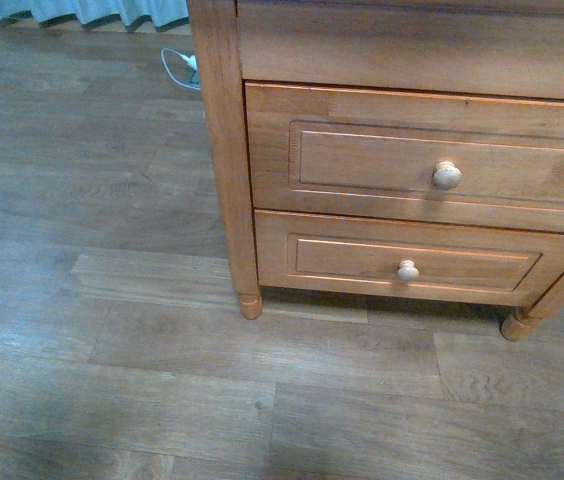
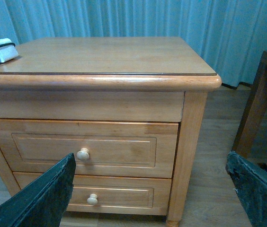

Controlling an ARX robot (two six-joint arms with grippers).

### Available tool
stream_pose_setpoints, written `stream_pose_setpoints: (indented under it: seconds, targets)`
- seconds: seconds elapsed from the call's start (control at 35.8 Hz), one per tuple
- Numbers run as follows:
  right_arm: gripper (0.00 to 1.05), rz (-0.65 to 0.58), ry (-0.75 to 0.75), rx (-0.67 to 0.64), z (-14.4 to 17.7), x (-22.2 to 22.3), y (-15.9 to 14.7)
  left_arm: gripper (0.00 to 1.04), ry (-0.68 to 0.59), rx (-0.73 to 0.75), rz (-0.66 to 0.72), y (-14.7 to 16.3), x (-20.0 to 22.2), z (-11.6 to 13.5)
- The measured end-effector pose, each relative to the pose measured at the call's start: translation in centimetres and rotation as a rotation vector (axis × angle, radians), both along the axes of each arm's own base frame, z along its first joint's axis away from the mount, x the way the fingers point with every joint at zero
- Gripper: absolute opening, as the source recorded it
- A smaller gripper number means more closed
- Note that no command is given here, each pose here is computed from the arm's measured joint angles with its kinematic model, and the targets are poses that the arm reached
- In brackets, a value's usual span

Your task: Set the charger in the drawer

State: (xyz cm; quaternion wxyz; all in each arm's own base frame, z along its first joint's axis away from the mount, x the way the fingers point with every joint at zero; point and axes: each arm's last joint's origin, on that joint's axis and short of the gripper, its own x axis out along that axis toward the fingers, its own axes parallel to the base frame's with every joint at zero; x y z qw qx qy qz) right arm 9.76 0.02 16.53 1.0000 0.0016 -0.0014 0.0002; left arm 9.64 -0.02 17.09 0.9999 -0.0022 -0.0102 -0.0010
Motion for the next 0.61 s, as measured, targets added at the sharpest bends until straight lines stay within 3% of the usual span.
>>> stream_pose_setpoints:
  seconds: [0.61]
  targets:
    - [0.96,0.0,0.0,0.0,0.0,0.0,0.0,0.98,0.0,0.0,0.0,0.0,0.0,0.0]
